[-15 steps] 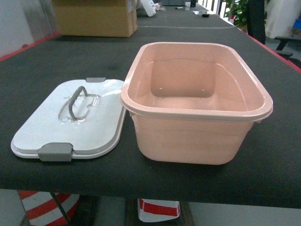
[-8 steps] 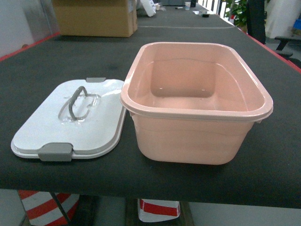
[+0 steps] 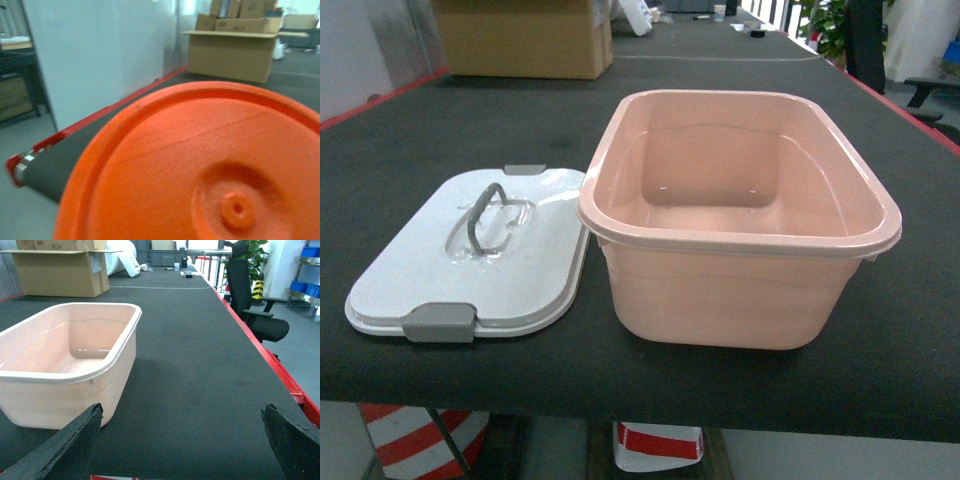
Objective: Pick capacitor and pack into box
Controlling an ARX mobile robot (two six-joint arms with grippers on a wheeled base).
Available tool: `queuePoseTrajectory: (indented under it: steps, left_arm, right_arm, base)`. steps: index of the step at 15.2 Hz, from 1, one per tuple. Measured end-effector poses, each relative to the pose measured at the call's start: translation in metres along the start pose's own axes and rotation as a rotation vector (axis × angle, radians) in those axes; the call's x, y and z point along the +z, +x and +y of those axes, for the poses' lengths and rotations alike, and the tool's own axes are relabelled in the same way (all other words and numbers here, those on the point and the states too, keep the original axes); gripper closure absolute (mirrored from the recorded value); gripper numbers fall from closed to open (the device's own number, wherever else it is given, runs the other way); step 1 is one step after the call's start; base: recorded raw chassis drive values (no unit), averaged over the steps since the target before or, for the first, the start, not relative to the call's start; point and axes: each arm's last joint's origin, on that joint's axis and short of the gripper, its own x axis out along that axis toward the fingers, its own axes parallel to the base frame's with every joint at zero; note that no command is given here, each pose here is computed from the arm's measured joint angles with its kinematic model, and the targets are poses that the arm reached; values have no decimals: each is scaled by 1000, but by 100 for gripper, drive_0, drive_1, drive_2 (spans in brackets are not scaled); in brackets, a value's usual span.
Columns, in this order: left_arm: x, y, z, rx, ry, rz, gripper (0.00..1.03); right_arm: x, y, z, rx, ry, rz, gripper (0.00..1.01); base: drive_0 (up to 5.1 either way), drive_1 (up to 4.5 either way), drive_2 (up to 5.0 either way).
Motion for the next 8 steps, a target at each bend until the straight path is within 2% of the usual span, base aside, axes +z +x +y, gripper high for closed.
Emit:
queuePoseTrajectory:
  steps: [1, 2, 4, 5, 6, 8]
  left_arm:
    - [14, 18, -19, -68, -20, -27, 59]
    - [25, 39, -45, -147, -29, -38, 59]
    - [29, 67, -101, -288, 11, 22, 59]
    - [28, 77, -139, -370, 32, 59, 59]
    - [29, 83, -171, -436, 36, 71, 59]
    - [37, 93, -237, -550, 12, 79, 59]
  right_arm:
    - [0, 0, 0, 0, 0, 0, 3]
    - [0, 0, 0, 0, 0, 0, 3]
    - [0, 0, 0, 0, 0, 0, 3]
    - [0, 0, 0, 0, 0, 0, 3]
    - [0, 0, 0, 0, 0, 0, 3]
    - [0, 0, 0, 0, 0, 0, 3]
  base:
    - [0, 0, 0]
    - [0, 0, 0]
    - [0, 0, 0]
    - [0, 0, 0]
    - [0, 0, 0]
    - [0, 0, 0]
